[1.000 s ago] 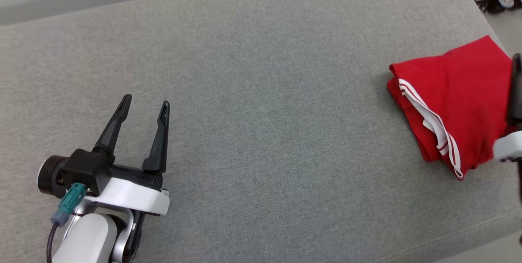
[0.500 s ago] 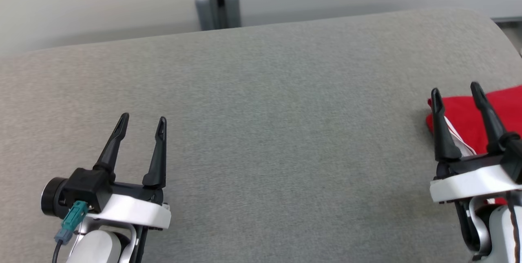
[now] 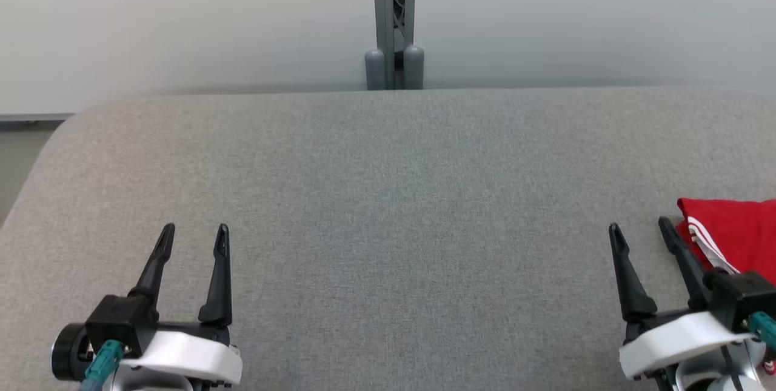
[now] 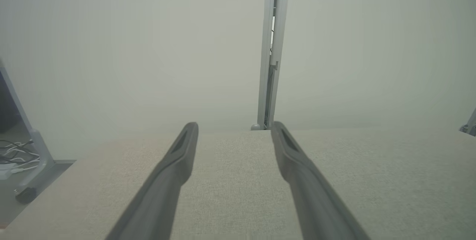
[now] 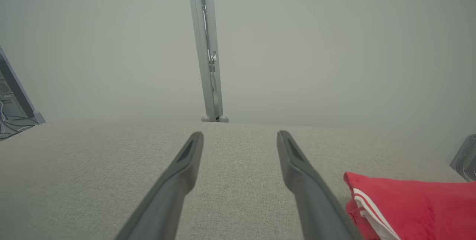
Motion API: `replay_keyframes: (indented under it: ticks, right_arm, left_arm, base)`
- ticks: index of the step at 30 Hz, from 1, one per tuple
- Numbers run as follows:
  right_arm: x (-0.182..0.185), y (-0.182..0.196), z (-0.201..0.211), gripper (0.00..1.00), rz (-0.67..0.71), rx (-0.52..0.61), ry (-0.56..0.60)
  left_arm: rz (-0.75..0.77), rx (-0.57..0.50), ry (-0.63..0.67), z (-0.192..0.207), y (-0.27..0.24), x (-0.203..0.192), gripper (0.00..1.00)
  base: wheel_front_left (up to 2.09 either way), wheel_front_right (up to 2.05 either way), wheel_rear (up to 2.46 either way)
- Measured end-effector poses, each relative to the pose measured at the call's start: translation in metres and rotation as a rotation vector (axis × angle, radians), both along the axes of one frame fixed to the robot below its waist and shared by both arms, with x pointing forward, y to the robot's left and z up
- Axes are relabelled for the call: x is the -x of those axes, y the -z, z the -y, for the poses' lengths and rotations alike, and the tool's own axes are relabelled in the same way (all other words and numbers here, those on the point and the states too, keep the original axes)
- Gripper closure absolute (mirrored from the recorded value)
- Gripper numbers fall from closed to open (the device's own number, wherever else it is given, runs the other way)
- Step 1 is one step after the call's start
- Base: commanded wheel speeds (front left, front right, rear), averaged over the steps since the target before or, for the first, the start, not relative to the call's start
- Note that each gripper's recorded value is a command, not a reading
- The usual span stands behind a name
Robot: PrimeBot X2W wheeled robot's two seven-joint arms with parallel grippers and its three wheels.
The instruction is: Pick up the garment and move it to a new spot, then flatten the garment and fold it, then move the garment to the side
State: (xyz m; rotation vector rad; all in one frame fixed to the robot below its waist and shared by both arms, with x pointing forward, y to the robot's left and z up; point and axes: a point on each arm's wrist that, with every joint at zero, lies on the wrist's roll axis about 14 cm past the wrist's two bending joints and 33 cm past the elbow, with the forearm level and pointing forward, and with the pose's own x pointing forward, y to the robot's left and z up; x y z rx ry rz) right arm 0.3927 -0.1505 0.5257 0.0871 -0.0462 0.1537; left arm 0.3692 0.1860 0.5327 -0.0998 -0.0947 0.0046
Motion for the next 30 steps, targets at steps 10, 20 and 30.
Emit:
replay_keyframes:
  ticks: [10, 20, 30]
  right_arm:
    - [0.029, 0.005, 0.019, 0.00, -0.023, -0.007, 0.052]
    - [0.041, 0.000, 0.024, 0.00, -0.017, -0.013, 0.067]
    - [0.044, -0.004, 0.026, 0.00, -0.003, -0.020, 0.074]
  left_arm:
    - [-0.034, 0.019, 0.013, 0.005, 0.007, 0.018, 0.00]
    - [-0.067, 0.025, 0.025, 0.007, 0.015, 0.020, 0.00]
    - [-0.085, 0.014, 0.019, 0.005, 0.020, 0.019, 0.00]
  base:
    - [0.00, 0.00, 0.00]
    - [0.00, 0.00, 0.00]
    - [0.00, 0.00, 0.00]
